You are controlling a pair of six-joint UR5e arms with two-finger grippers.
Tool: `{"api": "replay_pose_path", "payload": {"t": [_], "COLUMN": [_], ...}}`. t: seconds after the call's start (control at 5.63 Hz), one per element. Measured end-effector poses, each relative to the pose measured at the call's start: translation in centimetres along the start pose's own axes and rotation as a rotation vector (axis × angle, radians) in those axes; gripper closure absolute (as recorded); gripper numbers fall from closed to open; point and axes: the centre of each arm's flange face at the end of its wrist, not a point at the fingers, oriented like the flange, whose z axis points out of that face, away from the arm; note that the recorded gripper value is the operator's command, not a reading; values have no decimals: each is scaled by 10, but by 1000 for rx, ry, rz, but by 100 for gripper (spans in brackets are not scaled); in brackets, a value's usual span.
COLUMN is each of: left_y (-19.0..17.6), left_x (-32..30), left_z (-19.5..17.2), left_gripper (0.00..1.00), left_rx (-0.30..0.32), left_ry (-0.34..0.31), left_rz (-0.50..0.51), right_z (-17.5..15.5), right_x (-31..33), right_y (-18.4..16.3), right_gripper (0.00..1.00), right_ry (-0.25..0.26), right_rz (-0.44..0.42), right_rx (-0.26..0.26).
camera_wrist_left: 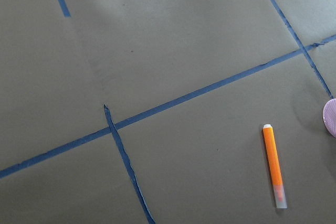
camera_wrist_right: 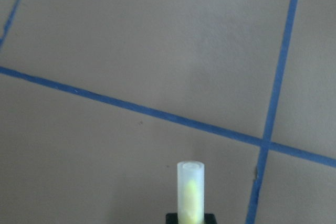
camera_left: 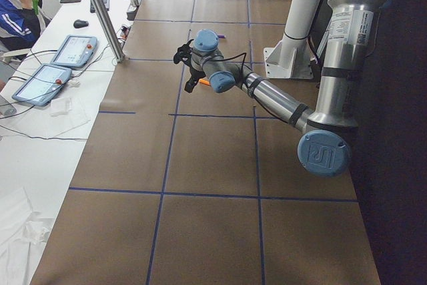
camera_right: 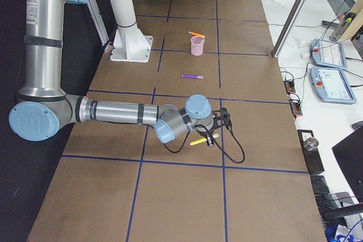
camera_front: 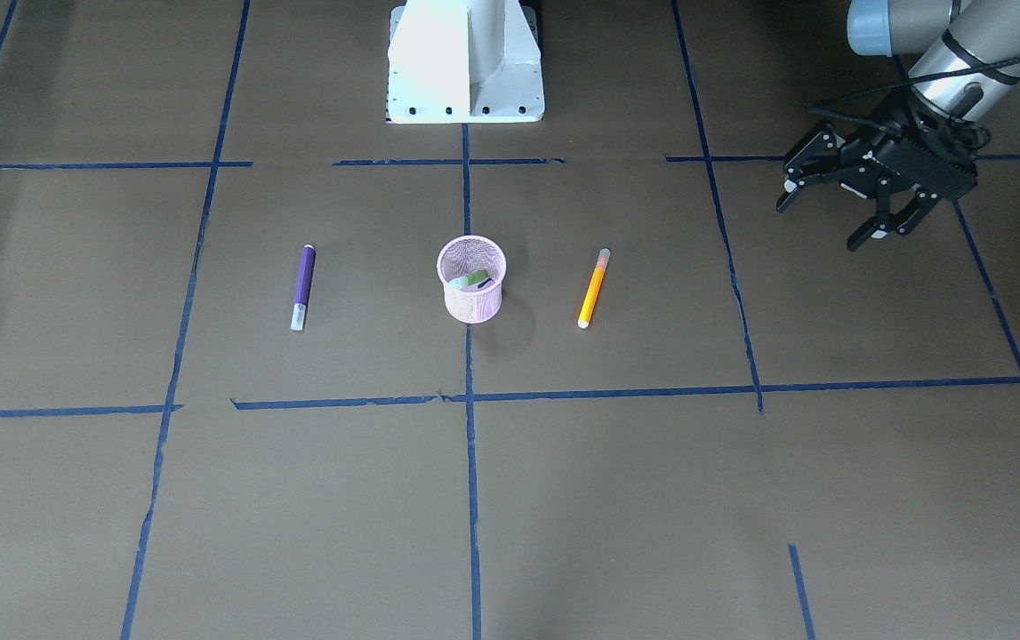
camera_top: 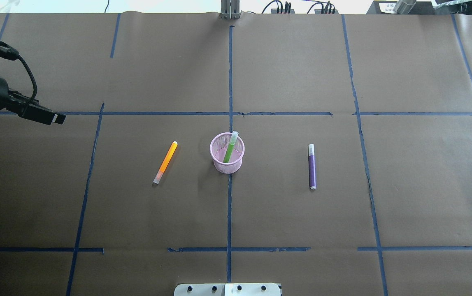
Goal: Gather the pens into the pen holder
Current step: 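Grasp the yellow highlighter with the right gripper and lift it, then carry the yellow highlighter over the pen cup with the right gripper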
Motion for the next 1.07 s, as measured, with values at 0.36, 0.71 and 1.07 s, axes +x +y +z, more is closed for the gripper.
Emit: {"api": "replay_pose_path", "payload": {"t": [0.36,0.71,1.07], "left_y": [-6,-16,-29], "left_x": [-3,21,42], "left_z": [31,69,93], "left_gripper": [0,0,0], "left_rx": [-44,-86,-104], "left_ry": [3,39,66], "left_rz": [14,47,75], "right_z": [-56,-70,-41], "right_x": [-93,-221,-380], "right_y": [-79,-153,-160], "right_gripper": [100,100,100], "right_ry": [-69,-123,-171], "right_rz": [-38,-63,-63], "right_rx": [161,303,462]}}
